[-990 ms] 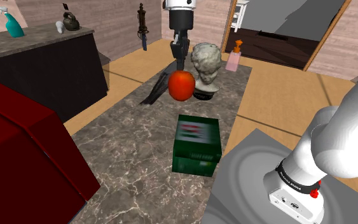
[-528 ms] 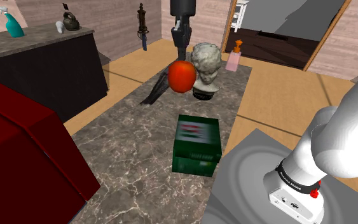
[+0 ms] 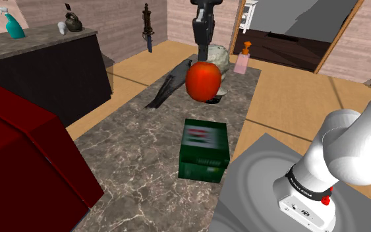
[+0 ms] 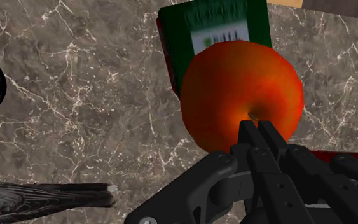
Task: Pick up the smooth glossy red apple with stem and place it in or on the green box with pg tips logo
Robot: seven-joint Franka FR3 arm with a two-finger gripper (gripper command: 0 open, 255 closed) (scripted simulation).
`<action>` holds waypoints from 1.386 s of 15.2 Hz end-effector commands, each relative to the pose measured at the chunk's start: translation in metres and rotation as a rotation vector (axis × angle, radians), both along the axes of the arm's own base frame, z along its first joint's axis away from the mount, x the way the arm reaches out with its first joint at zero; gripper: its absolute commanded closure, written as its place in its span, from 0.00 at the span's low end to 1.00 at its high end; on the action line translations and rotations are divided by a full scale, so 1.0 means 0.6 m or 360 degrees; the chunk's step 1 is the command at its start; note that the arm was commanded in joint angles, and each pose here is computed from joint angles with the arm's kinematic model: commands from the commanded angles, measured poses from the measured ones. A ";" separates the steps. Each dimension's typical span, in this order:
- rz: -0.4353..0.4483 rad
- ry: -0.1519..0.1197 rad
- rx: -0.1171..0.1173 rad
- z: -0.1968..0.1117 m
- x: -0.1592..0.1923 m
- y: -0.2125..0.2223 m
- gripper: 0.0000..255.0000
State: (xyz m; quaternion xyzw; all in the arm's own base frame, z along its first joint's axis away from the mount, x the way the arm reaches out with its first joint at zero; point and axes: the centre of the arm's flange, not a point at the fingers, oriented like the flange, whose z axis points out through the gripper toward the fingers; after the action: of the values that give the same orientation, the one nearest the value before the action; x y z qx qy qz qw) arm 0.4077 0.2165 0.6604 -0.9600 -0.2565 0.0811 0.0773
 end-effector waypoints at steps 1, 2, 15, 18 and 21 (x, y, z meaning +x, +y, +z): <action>-0.0001 0.0000 0.0000 0.021 -0.035 0.014 1.00; -0.0001 0.0000 0.0000 0.030 -0.054 0.021 1.00; -0.0001 0.0000 0.0000 -0.033 -0.106 0.039 1.00; -0.0001 0.0000 0.0000 -0.059 -0.106 0.039 1.00; -0.0001 0.0000 0.0000 -0.085 -0.106 0.039 1.00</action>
State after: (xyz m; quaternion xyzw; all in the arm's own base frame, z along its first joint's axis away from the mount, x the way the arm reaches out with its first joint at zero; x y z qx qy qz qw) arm 0.3443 0.2399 0.6141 -0.9601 -0.2562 0.0813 0.0772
